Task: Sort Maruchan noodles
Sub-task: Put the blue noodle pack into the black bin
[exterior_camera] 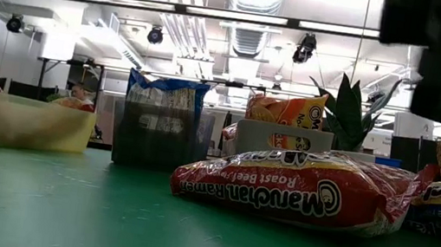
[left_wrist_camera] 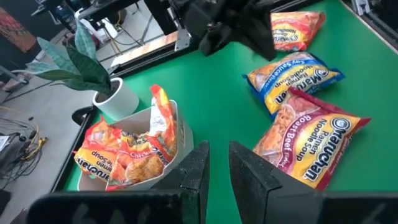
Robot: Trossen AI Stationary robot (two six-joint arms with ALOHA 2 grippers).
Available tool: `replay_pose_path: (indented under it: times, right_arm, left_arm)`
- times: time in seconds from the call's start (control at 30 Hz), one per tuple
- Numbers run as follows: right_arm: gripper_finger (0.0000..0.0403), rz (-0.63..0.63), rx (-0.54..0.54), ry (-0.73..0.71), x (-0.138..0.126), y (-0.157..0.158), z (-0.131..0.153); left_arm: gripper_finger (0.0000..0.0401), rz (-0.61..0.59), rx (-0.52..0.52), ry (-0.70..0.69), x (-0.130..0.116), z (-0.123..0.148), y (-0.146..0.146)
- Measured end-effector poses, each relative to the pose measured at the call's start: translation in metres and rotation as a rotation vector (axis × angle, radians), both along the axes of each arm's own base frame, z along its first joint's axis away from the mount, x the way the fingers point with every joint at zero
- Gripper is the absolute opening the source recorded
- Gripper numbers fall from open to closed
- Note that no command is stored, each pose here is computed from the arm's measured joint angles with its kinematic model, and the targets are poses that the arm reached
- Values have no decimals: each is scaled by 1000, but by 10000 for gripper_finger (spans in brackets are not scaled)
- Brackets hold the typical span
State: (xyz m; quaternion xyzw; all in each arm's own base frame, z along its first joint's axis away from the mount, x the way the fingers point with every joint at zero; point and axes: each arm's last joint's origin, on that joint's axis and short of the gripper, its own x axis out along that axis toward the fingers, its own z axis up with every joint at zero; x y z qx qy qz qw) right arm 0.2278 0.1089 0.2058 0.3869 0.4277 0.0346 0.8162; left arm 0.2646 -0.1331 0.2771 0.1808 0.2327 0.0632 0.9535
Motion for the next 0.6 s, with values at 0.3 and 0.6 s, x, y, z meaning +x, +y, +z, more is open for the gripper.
replay_pose_path:
  times: [0.3,0.6]
  right_arm:
    - [9,-113,-180,655,-10,21,3]
    - [19,-108,-205,741,6,37,-3]
  left_arm:
    - [43,6,1,5,4,-4,-2]
    - [43,7,-3,0,4,-4,-2]
